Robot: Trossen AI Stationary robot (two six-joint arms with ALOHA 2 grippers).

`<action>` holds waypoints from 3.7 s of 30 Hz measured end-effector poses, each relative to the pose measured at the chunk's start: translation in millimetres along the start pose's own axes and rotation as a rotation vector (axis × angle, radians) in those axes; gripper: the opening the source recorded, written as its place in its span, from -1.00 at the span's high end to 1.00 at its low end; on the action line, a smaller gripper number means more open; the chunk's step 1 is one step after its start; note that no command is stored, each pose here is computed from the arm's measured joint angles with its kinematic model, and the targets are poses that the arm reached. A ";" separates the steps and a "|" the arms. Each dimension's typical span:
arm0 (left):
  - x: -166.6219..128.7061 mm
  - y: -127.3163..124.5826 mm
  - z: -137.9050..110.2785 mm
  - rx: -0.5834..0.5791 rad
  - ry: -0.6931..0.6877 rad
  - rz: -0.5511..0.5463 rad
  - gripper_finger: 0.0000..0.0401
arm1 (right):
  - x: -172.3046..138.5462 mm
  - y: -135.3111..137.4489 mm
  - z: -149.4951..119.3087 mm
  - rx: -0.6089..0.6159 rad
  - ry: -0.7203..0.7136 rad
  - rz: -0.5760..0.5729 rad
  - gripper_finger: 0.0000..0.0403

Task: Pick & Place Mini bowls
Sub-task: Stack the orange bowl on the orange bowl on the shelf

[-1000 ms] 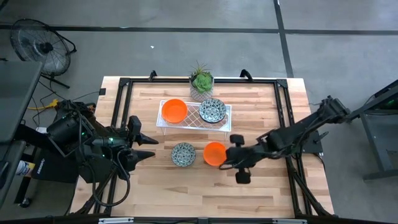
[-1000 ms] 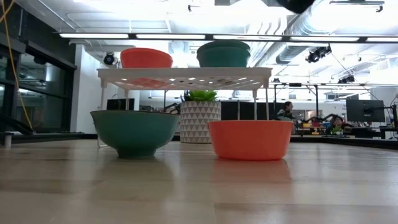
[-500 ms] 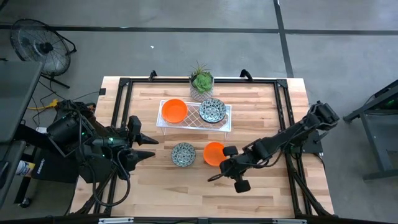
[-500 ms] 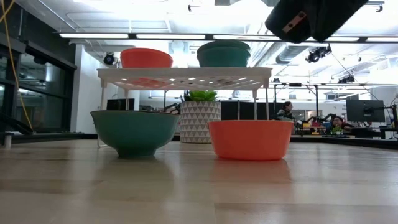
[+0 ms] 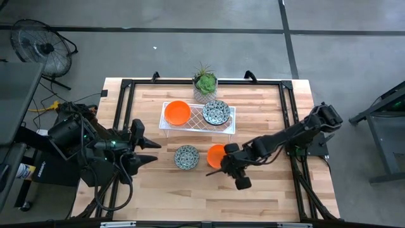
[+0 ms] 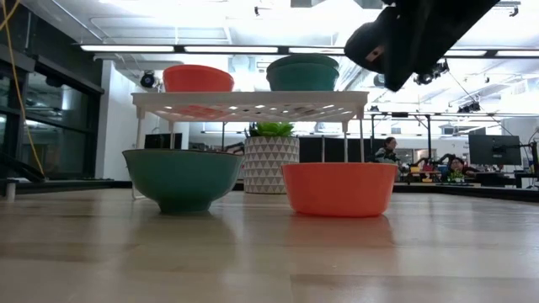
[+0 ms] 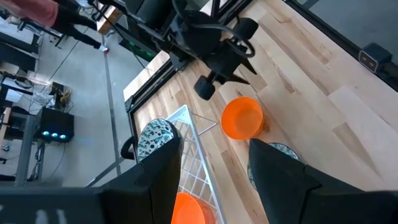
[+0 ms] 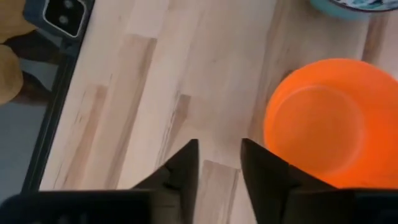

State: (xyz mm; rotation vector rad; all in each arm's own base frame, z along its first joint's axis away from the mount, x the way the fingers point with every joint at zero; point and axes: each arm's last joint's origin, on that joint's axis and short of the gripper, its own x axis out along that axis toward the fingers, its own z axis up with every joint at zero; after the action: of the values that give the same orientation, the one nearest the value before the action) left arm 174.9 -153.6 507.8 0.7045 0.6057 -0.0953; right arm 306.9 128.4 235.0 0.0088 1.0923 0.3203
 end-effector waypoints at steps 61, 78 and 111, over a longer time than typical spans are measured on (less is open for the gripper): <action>0.1 -2.5 0.4 0.034 -0.010 -0.077 0.08 | 74.8 -20.8 15.3 -0.147 0.357 -0.166 0.08; 0.1 -2.5 0.4 0.037 -0.010 -0.077 0.08 | 80.0 -27.1 12.7 -0.099 0.327 -0.207 0.64; 0.1 -2.5 0.4 0.036 -0.010 -0.078 0.08 | 42.9 12.3 37.5 -0.001 0.297 -0.123 1.00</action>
State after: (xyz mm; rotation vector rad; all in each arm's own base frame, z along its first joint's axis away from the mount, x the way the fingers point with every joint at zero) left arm 174.5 -155.8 506.4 0.7154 0.6235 -0.1818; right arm 354.5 156.9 217.1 -0.1100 1.3808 0.2152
